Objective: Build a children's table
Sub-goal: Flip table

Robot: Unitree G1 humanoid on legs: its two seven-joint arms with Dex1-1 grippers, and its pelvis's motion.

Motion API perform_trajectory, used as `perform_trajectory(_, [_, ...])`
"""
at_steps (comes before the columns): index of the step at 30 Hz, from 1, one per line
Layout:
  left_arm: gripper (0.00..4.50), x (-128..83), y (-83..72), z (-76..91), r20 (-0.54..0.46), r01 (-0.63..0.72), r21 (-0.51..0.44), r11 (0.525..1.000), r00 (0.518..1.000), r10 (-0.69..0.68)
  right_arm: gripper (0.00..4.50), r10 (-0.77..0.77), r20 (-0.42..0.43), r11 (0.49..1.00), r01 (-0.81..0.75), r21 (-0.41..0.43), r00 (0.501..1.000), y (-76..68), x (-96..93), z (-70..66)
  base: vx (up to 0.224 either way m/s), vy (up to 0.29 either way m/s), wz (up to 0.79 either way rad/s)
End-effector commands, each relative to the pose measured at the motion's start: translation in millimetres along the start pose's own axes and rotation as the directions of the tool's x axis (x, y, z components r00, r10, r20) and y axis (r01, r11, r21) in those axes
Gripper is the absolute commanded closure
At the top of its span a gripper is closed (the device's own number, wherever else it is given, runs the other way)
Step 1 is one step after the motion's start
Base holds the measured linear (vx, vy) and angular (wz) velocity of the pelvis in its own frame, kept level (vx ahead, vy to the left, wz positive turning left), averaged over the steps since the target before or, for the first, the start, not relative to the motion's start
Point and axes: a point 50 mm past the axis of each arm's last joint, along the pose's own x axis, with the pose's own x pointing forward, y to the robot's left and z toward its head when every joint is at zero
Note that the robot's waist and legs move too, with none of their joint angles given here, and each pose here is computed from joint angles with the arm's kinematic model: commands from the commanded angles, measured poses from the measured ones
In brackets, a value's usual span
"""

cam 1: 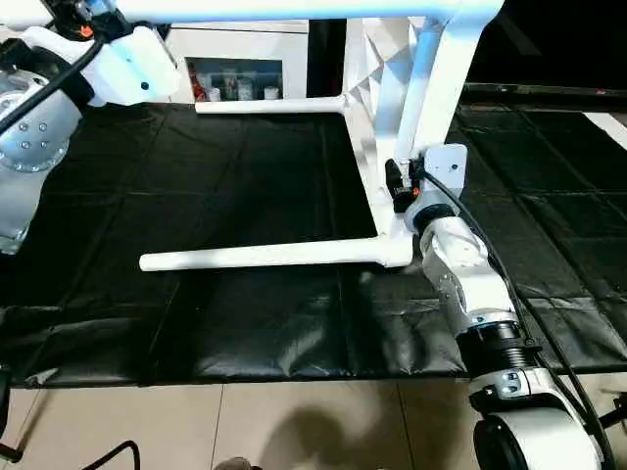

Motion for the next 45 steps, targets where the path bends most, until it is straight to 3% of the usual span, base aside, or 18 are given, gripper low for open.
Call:
perform_trajectory(1, [1.93,-2.1,-5.1,1.3,0.004,0.014,0.014,1.0,1.0,-0.014,2.59,0.017,-0.016,1.0,-0.018,-0.01,1.0,2.5,2.1,-1.5,0.0,0.0,0.0])
perform_trajectory(10, [2.67,-6.6,-8.8,6.1,0.03,0.014,0.011,1.0,0.999,-0.015,2.59,0.028,-0.012,0.999,-0.028,-0.016,1.0,4.3,2.6,-0.8,0.0,0.0,0.0])
perform_trajectory(19, [2.81,-7.3,-11.4,2.7,-0.005,0.026,-0.055,0.998,1.0,-0.027,2.59,0.038,0.006,0.998,-0.038,-0.041,0.999,3.7,3.7,3.5,0.0,0.0,0.0])
perform_trajectory(20, [2.81,-7.4,-10.3,0.6,-0.02,0.006,-0.099,0.995,1.0,-0.008,2.6,0.051,0.018,0.997,-0.049,-0.061,0.999,3.5,4.7,7.1,0.0,0.0,0.0])
perform_trajectory(21, [2.81,-8.8,-8.2,-6.4,-0.068,-0.06,-0.24,0.969,0.997,0.044,2.6,0.094,0.057,0.987,-0.086,-0.135,0.994,2.8,7.5,19.4,0.0,0.0,0.0])
perform_trajectory(22, [2.81,-8.8,-8.2,-6.4,-0.068,-0.06,-0.24,0.969,0.997,0.044,2.6,0.094,0.057,0.987,-0.086,-0.135,0.994,2.8,7.5,19.4,0.0,0.0,0.0])
perform_trajectory(23, [2.81,-10.1,-7.5,-12.8,-0.111,-0.098,-0.313,0.944,0.992,0.066,2.6,0.127,0.084,0.977,-0.11,-0.183,0.988,0.8,10.5,31.2,0.0,0.0,0.0])
perform_trajectory(24, [2.81,-10.2,-7.5,-13.6,-0.116,-0.103,-0.322,0.941,0.991,0.068,2.6,0.131,0.088,0.976,-0.113,-0.189,0.988,0.5,10.9,32.7,0.0,0.0,0.0])
perform_trajectory(26, [2.81,-13.6,-6.2,-22.5,-0.168,-0.15,-0.382,0.912,0.982,0.091,2.6,0.149,0.136,0.97,-0.118,-0.213,0.979,-7.4,16.1,55.9,0.0,0.0,0.0])
perform_trajectory(27, [2.8,-18.7,-4.7,-30.9,-0.223,-0.216,-0.462,0.86,0.967,0.123,2.6,0.17,0.182,0.963,-0.124,-0.239,0.968,-13.4,19.6,78.6,0.0,0.0,0.0])
perform_trajectory(28, [2.8,-18.7,-4.7,-30.9,-0.223,-0.216,-0.462,0.86,0.967,0.123,2.6,0.17,0.182,0.963,-0.124,-0.239,0.968,-13.4,19.6,78.6,0.0,0.0,0.0])
perform_trajectory(29, [2.8,-24.2,-4.7,-37.1,-0.262,-0.26,-0.512,0.819,0.955,0.139,2.6,0.189,0.215,0.957,-0.131,-0.259,0.958,-16.7,21.2,95.7,0.0,0.0,0.0])
perform_trajectory(32, [2.8,-37.3,-11.6,-45.8,-0.316,-0.291,-0.564,0.773,0.941,0.123,2.6,0.229,0.274,0.948,-0.149,-0.281,0.934,-21.9,21.5,131.3,0.0,0.0,0.0])
perform_trajectory(34, [2.8,-40.9,-16.0,-46.4,-0.328,-0.295,-0.592,0.75,0.938,0.11,2.6,0.248,0.283,0.943,-0.165,-0.288,0.927,-21.7,20.7,140.7,0.0,0.0,0.0])
perform_trajectory(40, [2.8,-36.0,-24.8,-38.3,-0.307,-0.242,-0.612,0.753,0.95,0.056,2.6,0.361,0.196,0.898,-0.283,-0.336,0.912,-4.1,19.8,126.6,0.0,0.0,0.0])
perform_trajectory(41, [2.8,-35.7,-25.3,-37.9,-0.308,-0.24,-0.614,0.752,0.95,0.052,2.04,0.363,0.193,0.897,-0.286,-0.337,0.912,-3.4,20.1,125.6,0.0,0.0,0.0])
perform_trajectory(45, [2.8,-35.9,-28.0,-35.5,-0.309,-0.224,-0.628,0.745,0.951,0.025,1.87,0.359,0.179,0.897,-0.286,-0.336,0.916,-3.4,20.3,124.5,0.0,0.0,0.0])
